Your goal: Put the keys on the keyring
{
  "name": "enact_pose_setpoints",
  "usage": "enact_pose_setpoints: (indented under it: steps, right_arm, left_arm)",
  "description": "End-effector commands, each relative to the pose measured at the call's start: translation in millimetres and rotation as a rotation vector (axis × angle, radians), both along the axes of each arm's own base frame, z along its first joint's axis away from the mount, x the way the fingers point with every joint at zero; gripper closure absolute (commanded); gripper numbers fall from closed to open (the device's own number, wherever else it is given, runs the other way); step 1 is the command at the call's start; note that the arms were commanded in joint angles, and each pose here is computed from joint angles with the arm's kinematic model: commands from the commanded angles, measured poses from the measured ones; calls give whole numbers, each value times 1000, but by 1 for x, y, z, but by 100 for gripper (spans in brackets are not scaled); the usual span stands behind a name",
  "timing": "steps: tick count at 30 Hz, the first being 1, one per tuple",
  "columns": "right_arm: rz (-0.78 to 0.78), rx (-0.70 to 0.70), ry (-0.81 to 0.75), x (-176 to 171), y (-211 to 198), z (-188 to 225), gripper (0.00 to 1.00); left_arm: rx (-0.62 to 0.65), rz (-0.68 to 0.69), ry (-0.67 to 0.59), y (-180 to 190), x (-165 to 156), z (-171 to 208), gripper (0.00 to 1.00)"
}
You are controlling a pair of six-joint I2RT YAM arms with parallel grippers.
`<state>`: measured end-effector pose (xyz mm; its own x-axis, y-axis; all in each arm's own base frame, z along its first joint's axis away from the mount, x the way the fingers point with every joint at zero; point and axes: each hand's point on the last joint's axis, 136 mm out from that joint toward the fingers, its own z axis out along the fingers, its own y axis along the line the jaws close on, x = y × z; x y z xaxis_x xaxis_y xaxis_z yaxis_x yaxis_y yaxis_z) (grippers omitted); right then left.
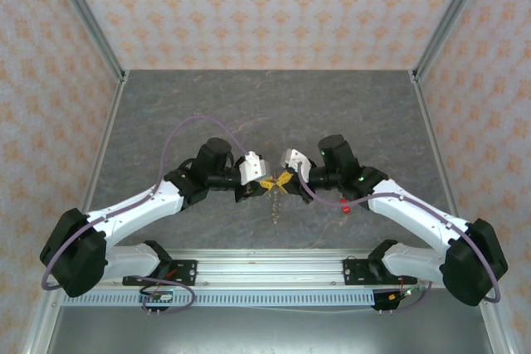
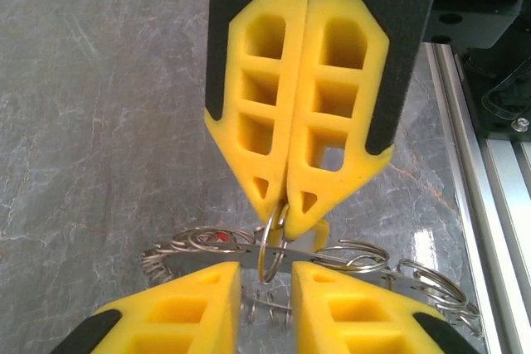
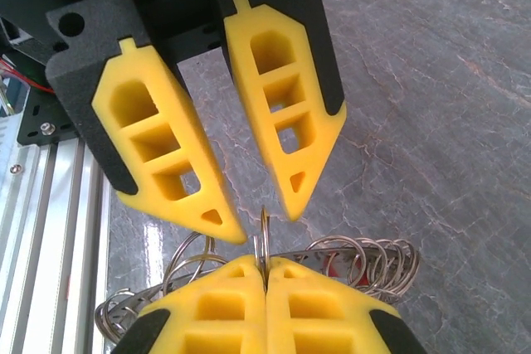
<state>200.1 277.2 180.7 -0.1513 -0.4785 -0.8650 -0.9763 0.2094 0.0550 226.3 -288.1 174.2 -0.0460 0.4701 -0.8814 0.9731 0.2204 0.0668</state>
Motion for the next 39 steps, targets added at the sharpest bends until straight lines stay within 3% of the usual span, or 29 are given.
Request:
enact_pose_setpoints:
  steps: [1, 14, 19, 21, 24, 29, 39]
  right_arm:
    - [29, 16, -58, 3, 5, 18, 100]
    - [59, 21, -77, 1, 12, 27, 100]
    - [58, 22, -84, 0, 12, 27, 100]
    - [45, 21, -93, 1, 10, 26, 100]
    - [10, 24, -98, 4, 6, 22, 95]
    - [-18, 141, -13, 6, 7, 17, 88]
    - [-40, 168, -8, 8, 3, 7, 86]
  left_arm:
    - [29, -25, -35, -3, 0, 9, 77]
    - [68, -52, -31, -6, -2, 5, 79]
    - [70, -51, -33, -7, -1, 7, 100]
    - [68, -52, -32, -6, -2, 7, 100]
    - [-3, -28, -57, -8, 0, 16, 100]
    - [-150, -10, -63, -12, 0, 34, 100]
    - [-239, -27, -56, -16, -3, 45, 100]
